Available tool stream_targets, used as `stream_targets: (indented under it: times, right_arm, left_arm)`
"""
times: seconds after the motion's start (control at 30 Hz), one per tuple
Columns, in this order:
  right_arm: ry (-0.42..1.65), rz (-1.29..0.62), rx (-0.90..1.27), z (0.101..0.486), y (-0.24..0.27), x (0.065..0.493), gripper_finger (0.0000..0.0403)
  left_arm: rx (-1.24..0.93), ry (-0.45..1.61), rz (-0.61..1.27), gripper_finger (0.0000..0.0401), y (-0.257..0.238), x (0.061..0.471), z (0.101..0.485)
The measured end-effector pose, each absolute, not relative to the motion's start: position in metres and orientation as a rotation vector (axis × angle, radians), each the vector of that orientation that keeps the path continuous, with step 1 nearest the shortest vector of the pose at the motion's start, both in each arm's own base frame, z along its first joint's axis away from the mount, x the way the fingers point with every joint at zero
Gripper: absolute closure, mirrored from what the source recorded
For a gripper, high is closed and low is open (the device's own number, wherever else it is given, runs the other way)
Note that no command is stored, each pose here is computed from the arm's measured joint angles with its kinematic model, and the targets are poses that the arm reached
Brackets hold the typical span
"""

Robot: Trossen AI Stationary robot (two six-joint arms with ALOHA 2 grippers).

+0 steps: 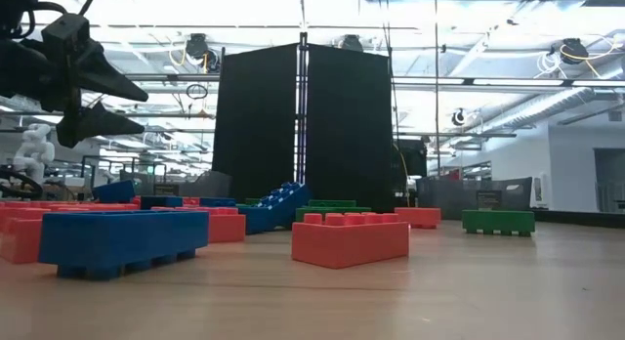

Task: Sort blocks
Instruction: Put the blue game piece into the bottom black bin

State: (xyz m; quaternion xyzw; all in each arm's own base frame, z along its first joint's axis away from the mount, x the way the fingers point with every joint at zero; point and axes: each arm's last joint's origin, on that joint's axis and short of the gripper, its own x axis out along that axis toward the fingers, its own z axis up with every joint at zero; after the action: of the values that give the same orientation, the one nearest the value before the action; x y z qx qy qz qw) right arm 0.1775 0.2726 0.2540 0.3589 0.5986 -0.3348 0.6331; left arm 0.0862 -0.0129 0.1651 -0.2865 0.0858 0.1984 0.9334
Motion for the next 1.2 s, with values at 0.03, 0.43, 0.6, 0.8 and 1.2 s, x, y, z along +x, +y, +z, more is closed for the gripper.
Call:
stream_targets:
  times: [0.03, 0.43, 0.6, 0.8, 1.2]
  right_arm:
    - [1.37, -0.765, 0.821, 0.252, 0.274, 0.179, 0.0287]
    - [1.457, -0.726, 0.75, 0.231, 0.286, 0.184, 0.0242]
    - [1.473, -0.769, 0.736, 0.235, 0.281, 0.181, 0.0157]
    - [1.409, -0.718, 0.779, 0.246, 0.277, 0.184, 0.0144]
    - [0.956, -0.521, 0.54, 0.298, 0.175, 0.28, 0.0167]
  left_arm:
    - [-0.586, 0.176, 0.405, 0.0098, -0.013, 0.086, 0.165]
    - [-0.587, 0.176, 0.406, 0.0098, -0.013, 0.086, 0.165]
    - [-0.587, 0.176, 0.406, 0.0098, -0.013, 0.086, 0.165]
    - [-0.587, 0.176, 0.406, 0.0098, -0.013, 0.086, 0.165]
    - [-0.591, 0.175, 0.406, 0.0098, -0.013, 0.086, 0.165]
